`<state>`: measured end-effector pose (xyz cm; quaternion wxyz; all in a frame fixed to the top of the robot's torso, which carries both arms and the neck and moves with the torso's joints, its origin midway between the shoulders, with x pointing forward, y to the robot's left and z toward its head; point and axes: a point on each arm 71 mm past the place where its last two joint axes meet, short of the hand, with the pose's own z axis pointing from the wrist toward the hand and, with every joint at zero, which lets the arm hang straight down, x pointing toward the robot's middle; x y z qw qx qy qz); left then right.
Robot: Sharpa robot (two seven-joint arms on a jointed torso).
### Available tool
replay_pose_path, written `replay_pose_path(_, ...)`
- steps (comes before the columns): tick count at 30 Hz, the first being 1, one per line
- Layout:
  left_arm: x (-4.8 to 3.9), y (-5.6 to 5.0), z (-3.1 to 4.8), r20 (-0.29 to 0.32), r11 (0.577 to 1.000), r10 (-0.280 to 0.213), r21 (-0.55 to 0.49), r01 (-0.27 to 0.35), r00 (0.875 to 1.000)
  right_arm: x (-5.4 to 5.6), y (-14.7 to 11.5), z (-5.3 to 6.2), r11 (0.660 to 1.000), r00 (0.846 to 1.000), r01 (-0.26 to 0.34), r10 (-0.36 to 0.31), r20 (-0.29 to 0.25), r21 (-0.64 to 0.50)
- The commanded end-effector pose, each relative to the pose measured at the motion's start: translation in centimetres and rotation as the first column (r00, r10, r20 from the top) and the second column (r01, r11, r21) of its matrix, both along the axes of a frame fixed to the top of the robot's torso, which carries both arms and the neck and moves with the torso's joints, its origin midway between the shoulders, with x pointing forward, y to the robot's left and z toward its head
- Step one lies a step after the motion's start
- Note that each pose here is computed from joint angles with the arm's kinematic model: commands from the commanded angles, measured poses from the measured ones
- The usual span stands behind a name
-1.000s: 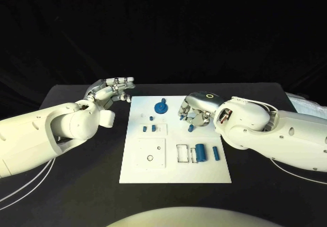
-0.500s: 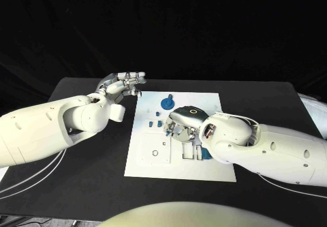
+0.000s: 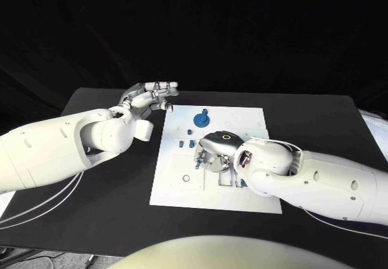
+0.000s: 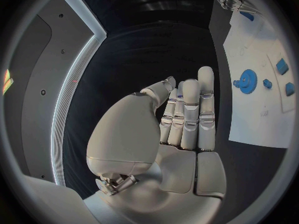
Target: Assemble the parts on the task board
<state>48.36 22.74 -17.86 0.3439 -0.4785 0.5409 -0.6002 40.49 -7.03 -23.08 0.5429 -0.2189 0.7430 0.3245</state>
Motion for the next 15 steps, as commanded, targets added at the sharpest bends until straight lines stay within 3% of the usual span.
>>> replay_pose_path(1,-0.02,-0.20,0.06,0.000,1.000,-0.014,-0.011,0.013,1.000,-0.15,-0.02,-0.55,0.999,1.000,-0.017,0.017,-0.006,-0.044)
replay_pose_path(15,0.04,-0.12,0.00,-0.005,1.000,-0.013,-0.008,0.013,1.000,-0.39,0.26,-0.78,0.997,0.999,-0.033,0.032,-0.022,-0.067)
